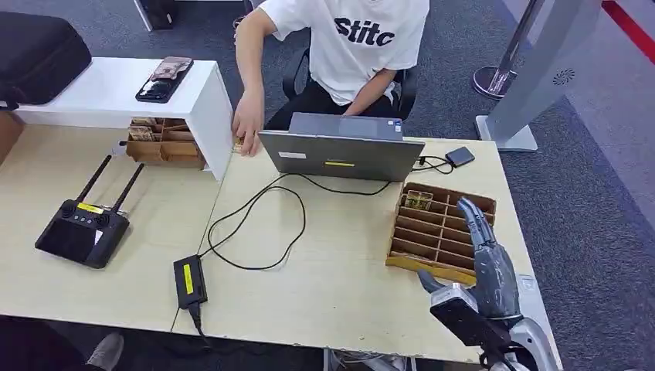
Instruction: Pass the card to the sensor for recognition and then transmit it.
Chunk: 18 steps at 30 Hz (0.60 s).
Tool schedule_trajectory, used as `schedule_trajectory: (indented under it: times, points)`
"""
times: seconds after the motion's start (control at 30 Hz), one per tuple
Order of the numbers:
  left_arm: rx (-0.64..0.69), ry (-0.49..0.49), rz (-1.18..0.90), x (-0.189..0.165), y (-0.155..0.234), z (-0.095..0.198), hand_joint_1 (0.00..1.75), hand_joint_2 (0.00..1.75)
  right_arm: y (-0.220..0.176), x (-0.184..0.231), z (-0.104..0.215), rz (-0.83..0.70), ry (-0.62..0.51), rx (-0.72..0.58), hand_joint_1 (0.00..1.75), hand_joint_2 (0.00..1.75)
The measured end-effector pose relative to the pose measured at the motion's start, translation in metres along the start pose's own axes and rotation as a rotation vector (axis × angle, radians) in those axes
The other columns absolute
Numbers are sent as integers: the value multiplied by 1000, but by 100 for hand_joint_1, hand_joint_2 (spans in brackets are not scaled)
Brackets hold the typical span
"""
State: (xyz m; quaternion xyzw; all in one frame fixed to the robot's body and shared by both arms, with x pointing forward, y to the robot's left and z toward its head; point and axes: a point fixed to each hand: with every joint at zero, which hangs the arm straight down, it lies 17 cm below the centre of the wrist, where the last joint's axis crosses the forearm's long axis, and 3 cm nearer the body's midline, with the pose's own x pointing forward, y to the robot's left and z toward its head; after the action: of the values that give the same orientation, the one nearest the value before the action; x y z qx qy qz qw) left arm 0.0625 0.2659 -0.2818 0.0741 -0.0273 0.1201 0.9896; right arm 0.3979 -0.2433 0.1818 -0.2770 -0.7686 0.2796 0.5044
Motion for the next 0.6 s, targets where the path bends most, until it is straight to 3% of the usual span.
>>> schedule_trajectory:
  times: [0.6]
  points:
    - [2,1,-11,0,1,0,0,175,18,-7,4,-27,32,38,0,175]
